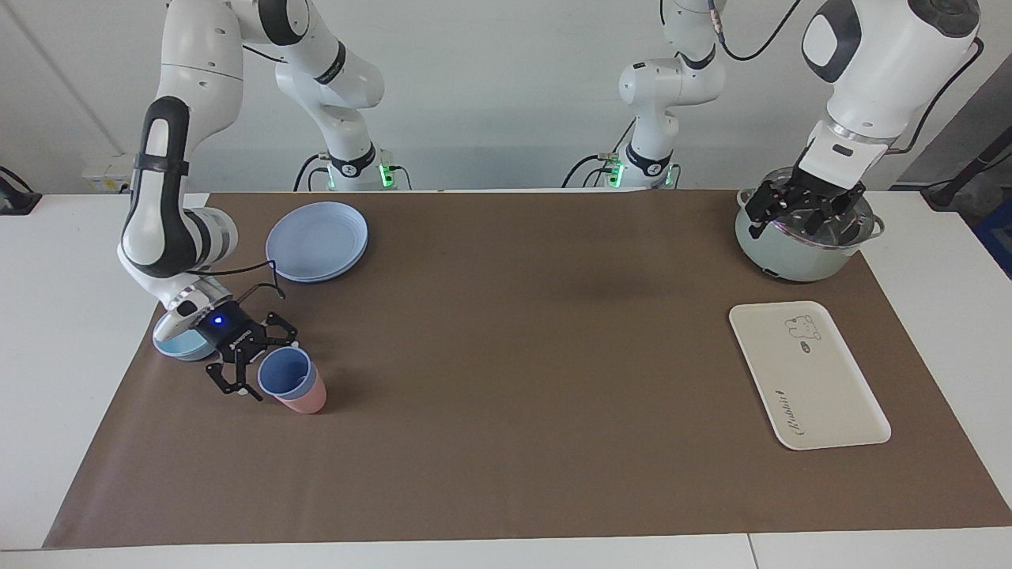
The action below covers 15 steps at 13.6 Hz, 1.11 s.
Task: Place cup on tray
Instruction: 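Reach the right gripper to the nested pink and blue cups and grasp, then lift the cups with the right gripper while the left gripper reaches over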
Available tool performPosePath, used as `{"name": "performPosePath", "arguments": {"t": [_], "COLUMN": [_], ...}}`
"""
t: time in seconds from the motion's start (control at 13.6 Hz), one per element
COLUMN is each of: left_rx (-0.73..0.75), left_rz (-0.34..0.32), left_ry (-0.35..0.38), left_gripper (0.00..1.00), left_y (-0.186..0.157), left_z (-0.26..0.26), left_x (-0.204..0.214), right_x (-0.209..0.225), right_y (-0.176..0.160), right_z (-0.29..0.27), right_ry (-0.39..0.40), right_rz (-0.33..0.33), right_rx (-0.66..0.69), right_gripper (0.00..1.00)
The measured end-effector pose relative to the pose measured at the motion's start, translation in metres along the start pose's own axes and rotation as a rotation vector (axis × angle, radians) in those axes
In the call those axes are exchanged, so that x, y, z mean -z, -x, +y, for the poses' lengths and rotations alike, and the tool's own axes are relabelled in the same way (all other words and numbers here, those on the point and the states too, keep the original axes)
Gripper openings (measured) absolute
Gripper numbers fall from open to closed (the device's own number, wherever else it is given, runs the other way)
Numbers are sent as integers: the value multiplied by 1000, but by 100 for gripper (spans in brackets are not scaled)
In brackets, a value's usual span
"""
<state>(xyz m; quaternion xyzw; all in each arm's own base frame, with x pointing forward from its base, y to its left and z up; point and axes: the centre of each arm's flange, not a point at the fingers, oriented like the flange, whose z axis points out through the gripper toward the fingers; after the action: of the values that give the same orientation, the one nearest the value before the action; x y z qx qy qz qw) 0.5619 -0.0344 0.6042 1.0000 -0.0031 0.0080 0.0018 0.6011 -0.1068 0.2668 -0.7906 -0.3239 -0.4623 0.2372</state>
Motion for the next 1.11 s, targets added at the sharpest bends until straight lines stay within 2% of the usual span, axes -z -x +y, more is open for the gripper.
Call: {"name": "performPosePath", "arguments": {"t": [0.15,0.81,0.96,1.03,1.11], "left_rx": [-7,-14,-14,-14,-14], "left_rz": [0,0,0,-1,-1], "left_ry": [0,0,0,0,0], "left_gripper": [100,100,100,100,100], "left_y": [0,1,1,1,1], "left_z": [4,8,8,8,8], "left_x": [0,0,0,0,0], "right_x": [-15,-35,-37,-36,-36], "right_y": [1,-5,-6,-5,-5], "right_z": [-7,-21,-23,-22,-22], "right_ry": [1,-31,-33,-29,-26], "right_rz": [29,26,27,28,29], "right_rx": [-2,12,34,47,50], "right_gripper": [100,100,96,88,84]}}
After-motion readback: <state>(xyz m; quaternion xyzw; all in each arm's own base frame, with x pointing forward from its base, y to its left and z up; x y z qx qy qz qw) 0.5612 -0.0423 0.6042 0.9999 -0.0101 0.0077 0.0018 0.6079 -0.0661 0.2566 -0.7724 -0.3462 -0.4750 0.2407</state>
